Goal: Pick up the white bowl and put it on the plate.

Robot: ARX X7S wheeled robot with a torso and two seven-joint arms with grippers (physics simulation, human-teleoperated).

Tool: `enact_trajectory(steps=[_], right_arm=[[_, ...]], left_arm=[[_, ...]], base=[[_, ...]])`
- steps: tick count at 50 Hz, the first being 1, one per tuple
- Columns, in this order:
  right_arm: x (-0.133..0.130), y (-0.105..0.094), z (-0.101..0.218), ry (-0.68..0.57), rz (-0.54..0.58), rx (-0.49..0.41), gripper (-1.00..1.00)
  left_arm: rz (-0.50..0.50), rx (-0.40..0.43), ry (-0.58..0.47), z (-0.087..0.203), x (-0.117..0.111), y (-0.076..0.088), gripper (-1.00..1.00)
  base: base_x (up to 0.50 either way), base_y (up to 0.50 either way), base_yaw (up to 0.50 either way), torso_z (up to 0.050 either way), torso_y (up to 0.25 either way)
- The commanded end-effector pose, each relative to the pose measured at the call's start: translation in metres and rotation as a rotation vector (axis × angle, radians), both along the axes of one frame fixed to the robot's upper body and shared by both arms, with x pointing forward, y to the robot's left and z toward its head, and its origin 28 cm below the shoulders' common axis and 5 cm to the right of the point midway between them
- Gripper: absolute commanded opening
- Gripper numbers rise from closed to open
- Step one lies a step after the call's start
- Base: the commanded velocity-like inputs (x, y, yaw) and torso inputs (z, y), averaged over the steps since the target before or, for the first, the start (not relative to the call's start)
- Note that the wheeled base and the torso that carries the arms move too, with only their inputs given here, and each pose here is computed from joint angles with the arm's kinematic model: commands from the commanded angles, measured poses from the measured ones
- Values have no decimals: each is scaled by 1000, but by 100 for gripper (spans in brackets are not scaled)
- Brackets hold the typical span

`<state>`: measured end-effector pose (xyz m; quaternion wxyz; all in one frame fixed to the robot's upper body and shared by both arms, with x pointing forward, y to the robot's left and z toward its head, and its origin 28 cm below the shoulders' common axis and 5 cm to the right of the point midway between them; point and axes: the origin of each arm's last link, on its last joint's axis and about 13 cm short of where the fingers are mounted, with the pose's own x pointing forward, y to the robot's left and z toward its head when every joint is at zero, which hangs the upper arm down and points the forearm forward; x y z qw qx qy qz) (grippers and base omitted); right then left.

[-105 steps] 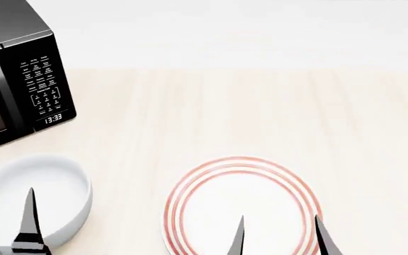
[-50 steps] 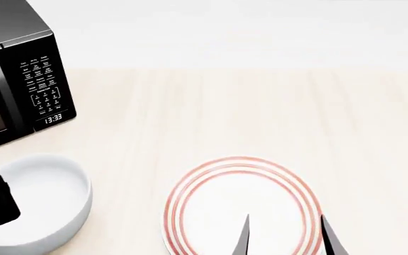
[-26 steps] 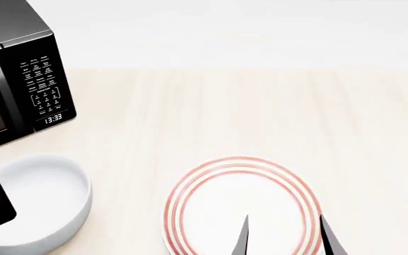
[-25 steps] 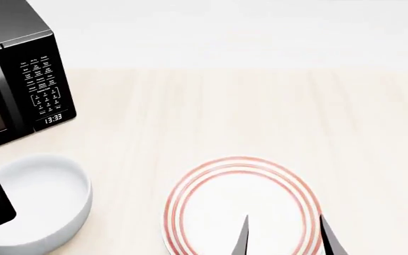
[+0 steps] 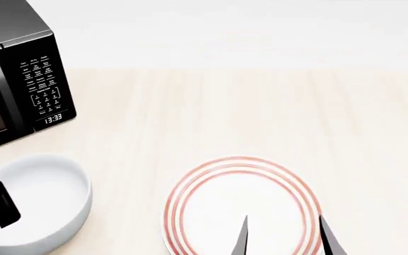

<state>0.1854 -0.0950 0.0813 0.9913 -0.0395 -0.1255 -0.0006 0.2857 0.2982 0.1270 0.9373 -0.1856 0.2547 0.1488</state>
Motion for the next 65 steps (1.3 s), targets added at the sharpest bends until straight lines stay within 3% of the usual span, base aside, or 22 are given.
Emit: enact_trajectory(steps=[1,65], right_arm=[[0,0,0,0,1,-2,100],[0,1,0,2,3,-10,100]], left_arm=[[10,-15,5,-5,4,-2,100],[60,-19,26,-16,15,3,100]], base=[[0,0,0,0,0],[0,0,0,0,0]])
